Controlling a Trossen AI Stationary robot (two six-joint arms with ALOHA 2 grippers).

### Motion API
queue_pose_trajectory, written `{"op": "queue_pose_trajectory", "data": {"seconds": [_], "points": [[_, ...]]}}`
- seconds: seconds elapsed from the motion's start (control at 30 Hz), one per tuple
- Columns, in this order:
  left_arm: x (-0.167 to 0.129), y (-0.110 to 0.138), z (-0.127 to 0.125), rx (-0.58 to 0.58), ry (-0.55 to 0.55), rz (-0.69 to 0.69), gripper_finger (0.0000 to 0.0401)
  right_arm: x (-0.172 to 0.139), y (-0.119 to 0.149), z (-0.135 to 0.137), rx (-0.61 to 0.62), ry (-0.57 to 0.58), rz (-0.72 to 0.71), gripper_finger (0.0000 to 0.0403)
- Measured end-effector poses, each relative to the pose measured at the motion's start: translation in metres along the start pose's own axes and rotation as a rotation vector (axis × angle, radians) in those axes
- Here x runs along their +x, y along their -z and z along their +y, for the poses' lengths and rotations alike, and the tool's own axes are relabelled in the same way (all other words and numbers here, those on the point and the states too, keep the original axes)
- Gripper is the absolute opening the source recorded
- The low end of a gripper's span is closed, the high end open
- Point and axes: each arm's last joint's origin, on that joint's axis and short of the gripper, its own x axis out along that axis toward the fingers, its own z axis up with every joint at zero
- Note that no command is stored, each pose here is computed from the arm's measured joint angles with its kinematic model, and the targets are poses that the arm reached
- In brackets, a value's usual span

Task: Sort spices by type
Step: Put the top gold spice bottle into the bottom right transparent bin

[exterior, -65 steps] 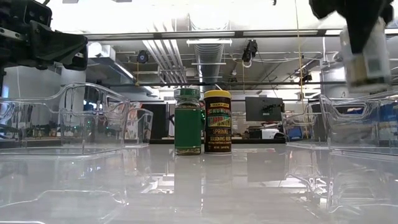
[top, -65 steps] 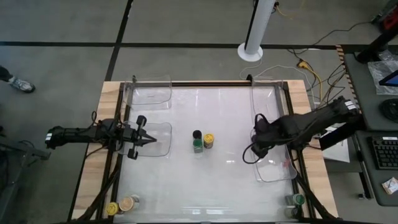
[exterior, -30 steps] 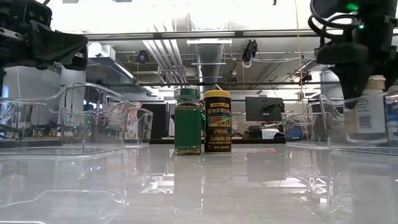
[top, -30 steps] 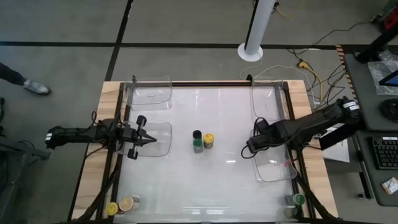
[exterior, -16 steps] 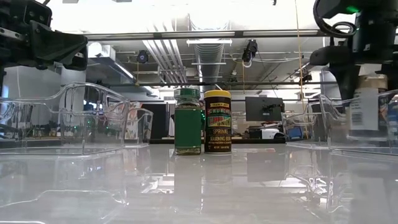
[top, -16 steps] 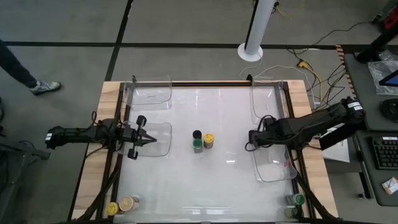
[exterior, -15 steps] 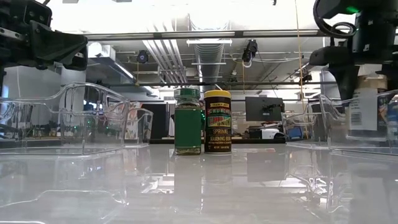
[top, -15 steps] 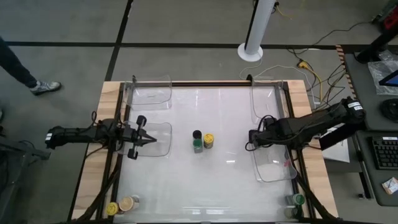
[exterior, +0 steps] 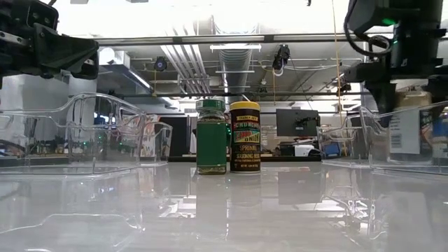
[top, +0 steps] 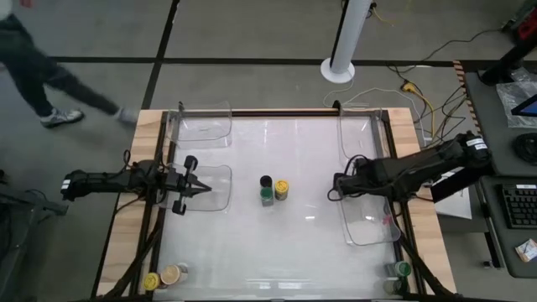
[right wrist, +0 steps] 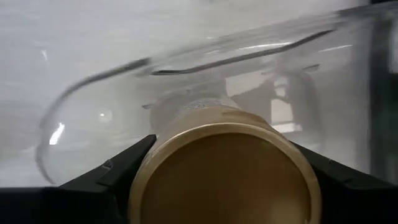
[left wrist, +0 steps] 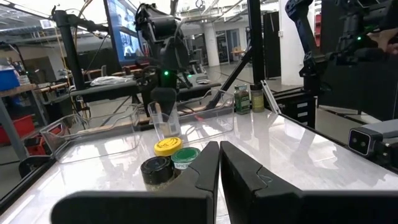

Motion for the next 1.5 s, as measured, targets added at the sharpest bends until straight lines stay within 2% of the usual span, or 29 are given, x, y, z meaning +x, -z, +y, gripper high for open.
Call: {"op": "queue_pose_trajectory", "data": {"seconds": [0.3,0.43,0.57,0.8,1.23,1.5], "points": [[0.0,0.0,0.0,0.0,0.0,0.0,0.0,0.003,-0.007,0.004,0.002,-0.011,0.035,0.0274],[0.0,0.0,0.0,0.0,0.0,0.0,0.0,0.006,-0.005,0.009,-0.013,-0.031,0.045,0.0287],[0.0,0.0,0.0,0.0,0.0,0.0,0.0,0.012,-0.002,0.012,-0.046,0.008,0.057,0.0296],[0.0,0.0,0.0,0.0,0.0,0.0,0.0,0.02,0.0,0.016,-0.101,0.052,0.047,0.0287],[0.0,0.0,0.0,0.0,0.0,0.001,0.0,0.012,-0.002,0.011,-0.108,0.025,0.08,0.0351],[0.0,0.0,0.0,0.0,0.0,0.0,0.0,-0.012,-0.006,0.013,-0.109,0.041,0.076,0.0359]]}}
